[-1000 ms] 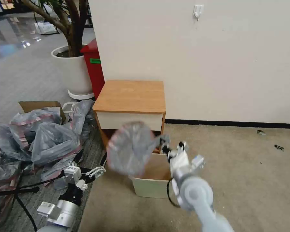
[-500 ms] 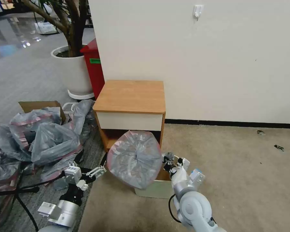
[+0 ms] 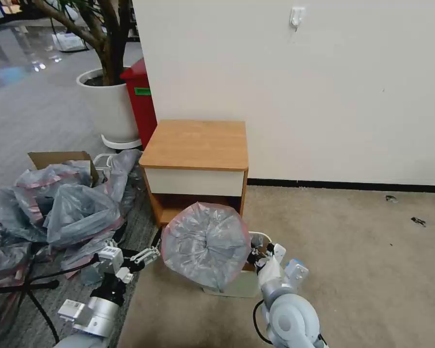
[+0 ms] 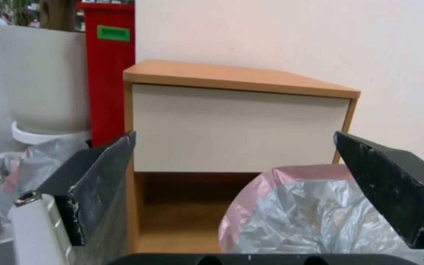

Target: Pick up the garbage bag from the table and place it over the trash can.

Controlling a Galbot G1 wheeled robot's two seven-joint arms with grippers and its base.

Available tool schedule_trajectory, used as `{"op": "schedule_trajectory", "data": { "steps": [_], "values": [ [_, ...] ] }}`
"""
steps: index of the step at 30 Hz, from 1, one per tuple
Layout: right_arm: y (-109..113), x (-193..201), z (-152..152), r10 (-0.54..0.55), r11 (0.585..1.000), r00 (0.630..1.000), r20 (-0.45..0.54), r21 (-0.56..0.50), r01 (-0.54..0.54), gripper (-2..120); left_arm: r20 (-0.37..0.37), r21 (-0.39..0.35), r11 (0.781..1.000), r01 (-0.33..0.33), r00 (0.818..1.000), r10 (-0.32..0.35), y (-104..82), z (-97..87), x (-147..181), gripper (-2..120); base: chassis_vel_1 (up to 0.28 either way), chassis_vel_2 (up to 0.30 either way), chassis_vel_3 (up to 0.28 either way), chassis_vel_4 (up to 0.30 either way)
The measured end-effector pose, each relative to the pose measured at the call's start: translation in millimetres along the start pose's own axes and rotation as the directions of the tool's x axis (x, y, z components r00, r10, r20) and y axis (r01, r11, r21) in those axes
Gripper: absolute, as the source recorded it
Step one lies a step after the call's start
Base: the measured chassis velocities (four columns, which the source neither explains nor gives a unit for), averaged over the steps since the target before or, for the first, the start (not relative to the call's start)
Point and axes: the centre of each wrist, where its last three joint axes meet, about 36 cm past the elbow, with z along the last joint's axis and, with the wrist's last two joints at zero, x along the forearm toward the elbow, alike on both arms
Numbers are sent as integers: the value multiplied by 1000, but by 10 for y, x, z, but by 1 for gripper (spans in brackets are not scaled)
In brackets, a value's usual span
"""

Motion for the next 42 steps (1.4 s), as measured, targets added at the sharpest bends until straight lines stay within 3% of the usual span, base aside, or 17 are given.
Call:
{"op": "schedule_trajectory", "data": {
  "steps": [2, 4, 8, 14, 20, 25, 31, 33, 34, 35, 38, 39, 41, 42],
  "values": [
    [22, 27, 8, 9, 1000, 1000, -8, 6, -9, 15, 0, 3, 1000, -3, 1000, 3, -11, 2, -2, 100, 0, 0, 0, 0],
    [24, 31, 9, 10, 1000, 1000, -9, 7, -10, 17, 0, 3, 1000, -3, 1000, 3, -12, 2, -3, 100, 0, 0, 0, 0],
    [62, 148, 5, 19, 999, 1000, -18, 27, -18, 38, 4, -1, 1000, -9, 1000, 9, -10, -16, -15, 100, 0, 0, 0, 0],
    [54, 210, -29, 30, 999, 1000, -6, 44, -30, 55, 8, 0, 1000, -31, 999, 31, -25, -30, -26, 100, 0, 0, 0, 0],
    [-4, 414, -158, 66, 995, 997, 34, 72, -69, 80, 21, -4, 991, -133, 991, 133, -37, -110, -29, 100, 0, 0, 0, 0],
    [-100, 566, -314, 95, 992, 990, 103, 73, -102, 98, 74, -71, 982, -172, 981, 178, -75, -211, -87, 100, 0, 0, 0, 0],
    [-123, 637, -457, 95, 993, 979, 178, 50, -106, 100, 88, -78, 986, -146, 984, 153, -214, -422, -172, 100, 0, 0, 0, 0],
    [-110, 669, -531, 84, 995, 973, 214, 40, -95, 100, 59, -35, 986, -162, 985, 163, -272, -610, -203, 100, 0, 0, 0, 0],
    [-109, 677, -565, 82, 995, 968, 236, 34, -92, 100, 36, 21, 983, -181, 983, 180, -297, -733, -224, 100, 0, 0, 0, 0],
    [-109, 677, -565, 82, 995, 968, 236, 34, -92, 100, 36, 21, 983, -181, 983, 180, -297, -733, -224, 100, 0, 0, 0, 0],
    [-107, 693, -618, 79, 996, 954, 288, 21, -88, 100, -59, 173, 957, -234, 967, 247, -313, -942, -294, 100, 0, 0, 0, 0],
    [-107, 693, -618, 79, 996, 954, 288, 21, -88, 100, -59, 173, 957, -234, 967, 247, -313, -942, -294, 100, 0, 0, 0, 0],
    [-89, 715, -615, 75, 997, 946, 316, 9, -83, 100, -203, 302, 923, -237, 930, 306, -283, -1057, -381, 100, 0, 0, 0, 0],
    [-83, 722, -602, 75, 997, 943, 325, 5, -81, 100, -243, 326, 918, -225, 919, 312, -256, -1064, -420, 100, 0, 0, 0, 0]
  ]
}}
